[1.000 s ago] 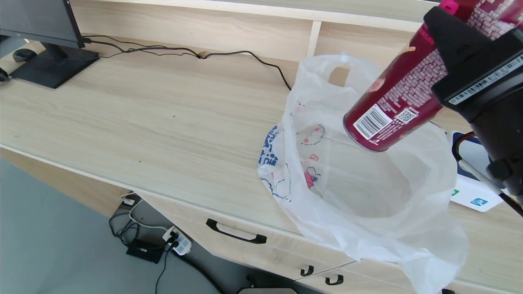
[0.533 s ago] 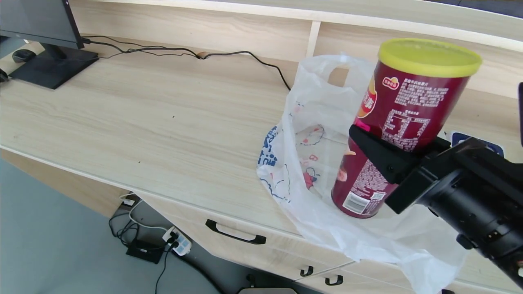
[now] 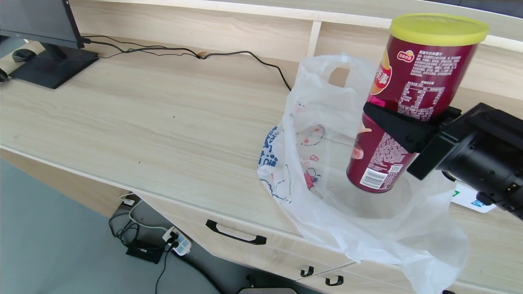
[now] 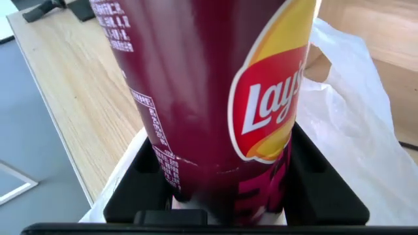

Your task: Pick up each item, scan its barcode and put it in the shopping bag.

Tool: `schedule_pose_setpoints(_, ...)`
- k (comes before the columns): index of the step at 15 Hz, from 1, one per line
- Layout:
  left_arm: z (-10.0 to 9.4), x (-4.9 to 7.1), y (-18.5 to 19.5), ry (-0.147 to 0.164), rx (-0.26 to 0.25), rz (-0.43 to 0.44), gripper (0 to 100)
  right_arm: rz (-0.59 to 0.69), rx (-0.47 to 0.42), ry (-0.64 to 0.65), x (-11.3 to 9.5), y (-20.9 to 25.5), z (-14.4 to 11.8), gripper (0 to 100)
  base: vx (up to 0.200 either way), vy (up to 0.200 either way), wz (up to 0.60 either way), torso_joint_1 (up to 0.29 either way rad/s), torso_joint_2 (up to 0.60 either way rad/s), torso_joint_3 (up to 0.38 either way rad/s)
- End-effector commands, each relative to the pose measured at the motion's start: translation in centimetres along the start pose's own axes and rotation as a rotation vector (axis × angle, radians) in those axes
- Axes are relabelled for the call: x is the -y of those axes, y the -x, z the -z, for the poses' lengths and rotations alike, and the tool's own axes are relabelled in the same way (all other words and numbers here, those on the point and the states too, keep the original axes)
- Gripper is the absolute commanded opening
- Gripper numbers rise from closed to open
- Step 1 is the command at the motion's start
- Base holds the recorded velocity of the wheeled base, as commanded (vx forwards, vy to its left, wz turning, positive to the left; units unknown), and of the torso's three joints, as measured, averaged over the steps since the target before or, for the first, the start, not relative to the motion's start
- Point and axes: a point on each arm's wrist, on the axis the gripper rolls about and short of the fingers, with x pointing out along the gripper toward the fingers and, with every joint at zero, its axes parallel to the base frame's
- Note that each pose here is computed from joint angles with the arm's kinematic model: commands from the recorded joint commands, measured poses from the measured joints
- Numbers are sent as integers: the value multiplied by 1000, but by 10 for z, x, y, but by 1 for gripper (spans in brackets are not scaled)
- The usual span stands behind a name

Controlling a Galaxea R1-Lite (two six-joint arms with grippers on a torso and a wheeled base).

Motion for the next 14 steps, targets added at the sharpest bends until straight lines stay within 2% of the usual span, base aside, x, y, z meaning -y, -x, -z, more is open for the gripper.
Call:
schedule_pose_setpoints(1,0,0,0,1,-1,-1,100,-5,-32,25,3,-1,5,0,0,0,0,0,0,0)
schedule_pose_setpoints(4,0,0,0,1,1,1,100,-2,-77,92,28,-11,16,0,0,0,0,0,0,0)
schedule_pose_setpoints(7,0,0,0,1,-1,-1,100,-30,-123,105,30,-13,16,0,0,0,0,0,0,0)
schedule_pose_setpoints(14,0,0,0,1,-1,1,100,-131,-283,83,33,-18,-22,0,0,0,0,0,0,0)
